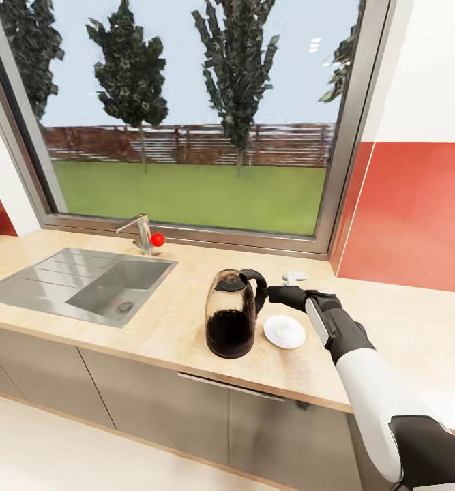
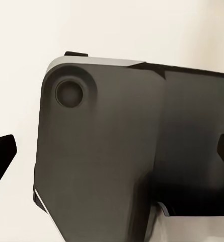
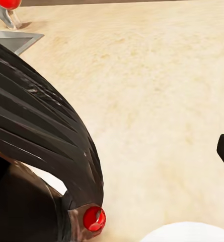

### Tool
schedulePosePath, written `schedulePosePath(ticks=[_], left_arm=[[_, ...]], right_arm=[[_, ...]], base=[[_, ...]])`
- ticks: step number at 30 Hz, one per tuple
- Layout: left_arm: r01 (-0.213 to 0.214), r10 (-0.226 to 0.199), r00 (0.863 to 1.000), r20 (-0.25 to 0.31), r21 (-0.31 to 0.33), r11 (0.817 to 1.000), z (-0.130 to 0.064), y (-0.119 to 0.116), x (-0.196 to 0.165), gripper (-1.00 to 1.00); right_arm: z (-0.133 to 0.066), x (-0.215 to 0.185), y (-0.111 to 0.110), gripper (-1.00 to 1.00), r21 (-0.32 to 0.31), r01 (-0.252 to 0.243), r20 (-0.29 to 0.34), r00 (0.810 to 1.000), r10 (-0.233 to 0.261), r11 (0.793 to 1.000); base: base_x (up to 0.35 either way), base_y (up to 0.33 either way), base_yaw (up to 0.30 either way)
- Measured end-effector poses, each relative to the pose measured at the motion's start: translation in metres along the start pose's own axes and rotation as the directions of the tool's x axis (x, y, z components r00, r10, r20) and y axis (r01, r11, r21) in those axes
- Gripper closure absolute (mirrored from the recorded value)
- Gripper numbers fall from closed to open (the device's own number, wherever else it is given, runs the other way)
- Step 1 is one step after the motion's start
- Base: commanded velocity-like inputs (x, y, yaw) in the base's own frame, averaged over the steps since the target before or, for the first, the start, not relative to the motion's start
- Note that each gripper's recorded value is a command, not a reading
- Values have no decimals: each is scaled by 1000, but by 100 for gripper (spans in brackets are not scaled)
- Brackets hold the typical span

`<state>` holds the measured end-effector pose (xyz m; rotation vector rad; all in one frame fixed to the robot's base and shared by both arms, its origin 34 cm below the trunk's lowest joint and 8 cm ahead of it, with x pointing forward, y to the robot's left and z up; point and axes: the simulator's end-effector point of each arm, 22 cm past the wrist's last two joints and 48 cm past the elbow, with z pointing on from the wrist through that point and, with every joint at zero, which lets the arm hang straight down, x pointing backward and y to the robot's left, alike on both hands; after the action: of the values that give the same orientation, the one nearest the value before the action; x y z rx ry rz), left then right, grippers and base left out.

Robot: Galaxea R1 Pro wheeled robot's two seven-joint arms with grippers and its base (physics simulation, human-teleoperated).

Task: Set up a coffee station on the kitchen countertop: keep the coffee maker on the countertop, move the bottle of coffee from the kitchen shelf to the counter next to the coffee maker, place a paper coffee filter on top of the coffee maker, put the saucer next to the coffee maker with the coffee cup on the saucer, and place the electric kettle next to the coffee maker.

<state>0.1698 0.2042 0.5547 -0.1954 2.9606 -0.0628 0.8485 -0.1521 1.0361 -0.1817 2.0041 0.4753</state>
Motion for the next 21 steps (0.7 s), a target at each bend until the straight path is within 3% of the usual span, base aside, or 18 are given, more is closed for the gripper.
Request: schedulePosePath(ticks=[21], left_arm=[[1, -1, 1000, 0, 0, 1000, 0, 0, 0, -100]], right_arm=[[0, 0, 0, -100, -1, 0, 0, 1000, 0, 1000]], base=[[0, 4, 0]])
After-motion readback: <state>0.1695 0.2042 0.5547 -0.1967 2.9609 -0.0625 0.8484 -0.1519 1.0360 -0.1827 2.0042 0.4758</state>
